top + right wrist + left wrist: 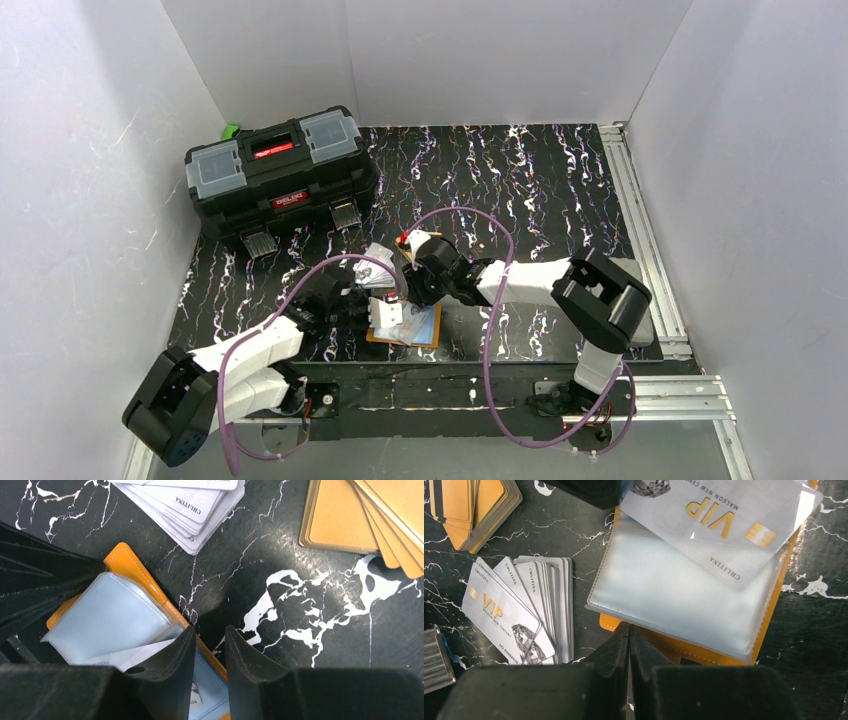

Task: Put the credit cards into the card holder
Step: Insert the credit card into the card holder.

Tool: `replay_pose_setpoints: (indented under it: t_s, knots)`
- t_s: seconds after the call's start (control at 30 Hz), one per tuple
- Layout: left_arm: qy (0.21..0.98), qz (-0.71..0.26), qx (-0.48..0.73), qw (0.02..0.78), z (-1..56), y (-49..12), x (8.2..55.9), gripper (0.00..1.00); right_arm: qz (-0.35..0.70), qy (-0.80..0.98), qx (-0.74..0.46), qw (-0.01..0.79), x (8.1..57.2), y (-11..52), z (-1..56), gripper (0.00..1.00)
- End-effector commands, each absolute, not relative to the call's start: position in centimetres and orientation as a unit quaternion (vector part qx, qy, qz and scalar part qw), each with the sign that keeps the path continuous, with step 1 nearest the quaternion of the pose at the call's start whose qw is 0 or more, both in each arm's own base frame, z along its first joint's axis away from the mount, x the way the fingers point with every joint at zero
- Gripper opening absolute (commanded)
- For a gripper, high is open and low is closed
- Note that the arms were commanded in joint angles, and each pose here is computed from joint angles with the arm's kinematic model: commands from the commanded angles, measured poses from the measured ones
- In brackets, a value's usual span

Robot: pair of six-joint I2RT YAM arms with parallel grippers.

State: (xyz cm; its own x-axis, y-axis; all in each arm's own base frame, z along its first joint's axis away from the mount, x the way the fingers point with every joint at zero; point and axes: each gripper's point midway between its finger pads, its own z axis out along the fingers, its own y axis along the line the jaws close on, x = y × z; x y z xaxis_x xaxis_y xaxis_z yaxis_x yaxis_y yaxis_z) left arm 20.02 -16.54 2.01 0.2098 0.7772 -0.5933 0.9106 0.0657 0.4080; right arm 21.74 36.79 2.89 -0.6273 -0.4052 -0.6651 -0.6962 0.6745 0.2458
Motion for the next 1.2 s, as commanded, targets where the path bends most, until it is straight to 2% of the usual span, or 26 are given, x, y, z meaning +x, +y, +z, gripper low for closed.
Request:
replay_pose_setpoints:
  t_s: [0.0, 0.33, 1.17]
  knots:
    - [0.628, -0.095, 0.688, 0.350, 1.0, -16.0, 19.2, 0.00, 0.260, 0.866, -0.309, 0.295, 21.1, 36.3, 3.6, 0.35]
    - [0.625, -0.103, 0.688, 0.354, 1.4, -16.5, 19.4, 0.00, 0.266, 0.857, -0.303, 0.320, 22.2, 36.5, 6.0, 0.36]
    - [0.618, -0.100, 0.694, 0.357, 1.2, -16.2, 19.1, 0.00, 0.227, 0.862, -0.341, 0.300, 20.2, 36.1, 3.1, 0.36]
